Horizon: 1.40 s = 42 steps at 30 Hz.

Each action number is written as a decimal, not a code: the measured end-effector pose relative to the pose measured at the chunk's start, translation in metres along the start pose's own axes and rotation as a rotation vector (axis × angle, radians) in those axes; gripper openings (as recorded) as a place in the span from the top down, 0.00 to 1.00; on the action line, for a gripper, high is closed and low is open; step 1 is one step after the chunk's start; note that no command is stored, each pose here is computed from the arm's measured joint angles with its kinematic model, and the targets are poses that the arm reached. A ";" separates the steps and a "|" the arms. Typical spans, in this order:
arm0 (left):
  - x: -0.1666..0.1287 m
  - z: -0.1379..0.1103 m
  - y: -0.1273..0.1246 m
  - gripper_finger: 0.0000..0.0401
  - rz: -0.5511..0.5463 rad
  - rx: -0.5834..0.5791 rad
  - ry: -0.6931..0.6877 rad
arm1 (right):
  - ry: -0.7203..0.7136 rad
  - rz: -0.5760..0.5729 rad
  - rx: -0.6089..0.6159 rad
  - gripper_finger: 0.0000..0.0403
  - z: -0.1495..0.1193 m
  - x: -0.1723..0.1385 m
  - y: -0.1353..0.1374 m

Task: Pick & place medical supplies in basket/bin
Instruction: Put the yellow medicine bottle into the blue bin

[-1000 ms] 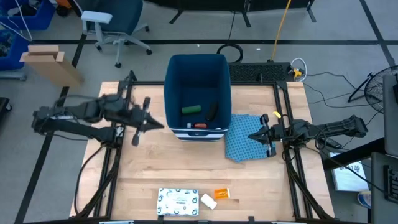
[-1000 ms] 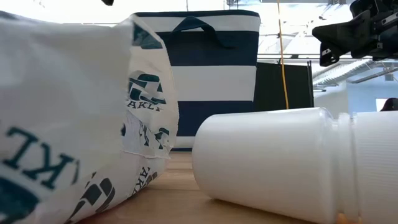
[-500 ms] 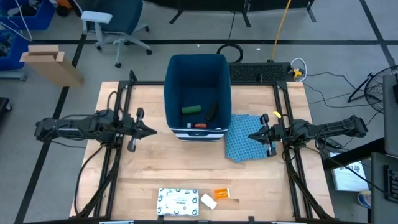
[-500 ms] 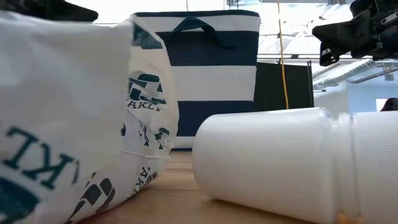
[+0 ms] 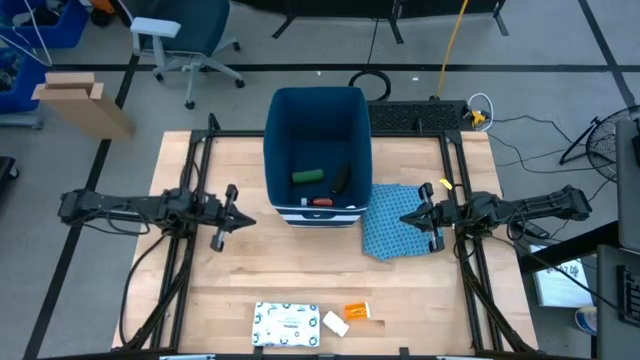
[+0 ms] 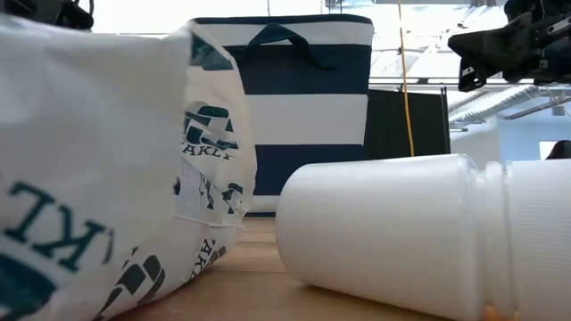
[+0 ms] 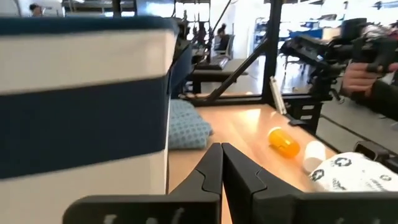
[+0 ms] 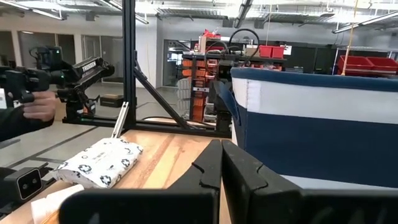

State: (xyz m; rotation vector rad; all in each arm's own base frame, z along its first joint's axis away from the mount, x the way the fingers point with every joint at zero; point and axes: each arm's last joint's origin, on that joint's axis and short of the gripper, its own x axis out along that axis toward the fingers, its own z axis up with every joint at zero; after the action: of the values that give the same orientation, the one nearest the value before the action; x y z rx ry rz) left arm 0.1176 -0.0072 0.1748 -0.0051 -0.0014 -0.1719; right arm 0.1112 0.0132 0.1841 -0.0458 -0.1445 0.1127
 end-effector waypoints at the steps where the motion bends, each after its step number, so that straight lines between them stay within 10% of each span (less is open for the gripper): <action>1: 0.000 -0.002 0.000 0.98 0.013 -0.002 0.005 | 0.000 0.000 0.002 1.00 0.000 0.000 0.000; 8: 0.000 -0.005 0.002 0.99 0.072 -0.009 0.028 | 0.028 0.008 0.036 1.00 0.000 0.002 0.003; 12: 0.000 -0.005 0.002 0.98 0.070 -0.005 0.028 | 0.021 0.075 0.027 1.00 0.047 0.017 0.009; 28: 0.000 -0.004 0.002 0.91 0.071 -0.072 0.012 | 0.494 0.167 0.015 0.99 0.149 0.163 0.092; 42: 0.000 -0.006 0.002 0.91 0.072 -0.084 0.032 | 1.015 0.150 -0.043 0.37 0.070 0.238 0.157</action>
State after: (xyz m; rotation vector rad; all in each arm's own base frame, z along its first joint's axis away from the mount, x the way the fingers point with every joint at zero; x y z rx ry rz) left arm 0.1177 -0.0051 0.1688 -0.0861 0.0381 -0.1004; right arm 0.3174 0.1992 0.2787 -0.1505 0.8716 0.2237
